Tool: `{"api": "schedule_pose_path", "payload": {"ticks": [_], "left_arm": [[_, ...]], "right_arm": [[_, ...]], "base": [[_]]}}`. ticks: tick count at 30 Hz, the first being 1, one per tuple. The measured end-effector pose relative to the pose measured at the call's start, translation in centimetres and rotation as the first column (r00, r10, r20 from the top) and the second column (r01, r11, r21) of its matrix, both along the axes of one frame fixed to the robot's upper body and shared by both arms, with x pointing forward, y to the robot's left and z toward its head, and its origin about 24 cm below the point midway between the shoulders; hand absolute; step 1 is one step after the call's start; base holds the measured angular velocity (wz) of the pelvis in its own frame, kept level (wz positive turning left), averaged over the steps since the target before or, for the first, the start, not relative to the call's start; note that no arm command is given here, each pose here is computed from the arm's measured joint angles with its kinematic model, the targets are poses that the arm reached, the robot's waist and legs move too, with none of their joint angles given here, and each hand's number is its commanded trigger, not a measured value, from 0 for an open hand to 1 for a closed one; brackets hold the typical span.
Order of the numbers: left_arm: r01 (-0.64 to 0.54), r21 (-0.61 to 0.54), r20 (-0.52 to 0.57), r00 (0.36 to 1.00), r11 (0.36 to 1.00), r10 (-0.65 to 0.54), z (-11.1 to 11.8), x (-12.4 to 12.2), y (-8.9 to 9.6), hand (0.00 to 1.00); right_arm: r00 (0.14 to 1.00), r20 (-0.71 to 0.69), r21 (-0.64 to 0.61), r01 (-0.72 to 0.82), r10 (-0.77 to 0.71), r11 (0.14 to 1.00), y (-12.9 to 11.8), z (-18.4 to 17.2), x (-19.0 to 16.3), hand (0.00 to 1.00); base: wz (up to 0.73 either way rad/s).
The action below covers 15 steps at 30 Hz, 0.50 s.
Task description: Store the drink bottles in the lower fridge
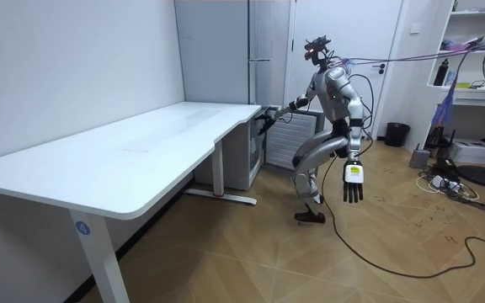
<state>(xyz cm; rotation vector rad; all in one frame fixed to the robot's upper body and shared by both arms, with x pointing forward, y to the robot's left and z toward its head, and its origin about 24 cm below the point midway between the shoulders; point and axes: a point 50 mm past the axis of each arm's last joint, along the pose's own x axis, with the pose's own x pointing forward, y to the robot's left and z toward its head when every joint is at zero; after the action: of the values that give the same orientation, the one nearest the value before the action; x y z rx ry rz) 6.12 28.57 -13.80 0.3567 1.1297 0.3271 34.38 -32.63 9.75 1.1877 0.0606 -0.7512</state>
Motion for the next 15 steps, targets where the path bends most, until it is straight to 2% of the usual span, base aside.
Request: {"api": "schedule_pose_path", "payload": {"ticks": [15], "left_arm": [[-0.001,-0.007,-0.038,0.999,1.0,0.001,-0.2,-2.0,-0.1,0.0]], "right_arm": [[1.0,0.013,-0.041,-0.022,0.023,0.999,0.6,0.4,0.3,0.0]], "base": [[0.02]]}}
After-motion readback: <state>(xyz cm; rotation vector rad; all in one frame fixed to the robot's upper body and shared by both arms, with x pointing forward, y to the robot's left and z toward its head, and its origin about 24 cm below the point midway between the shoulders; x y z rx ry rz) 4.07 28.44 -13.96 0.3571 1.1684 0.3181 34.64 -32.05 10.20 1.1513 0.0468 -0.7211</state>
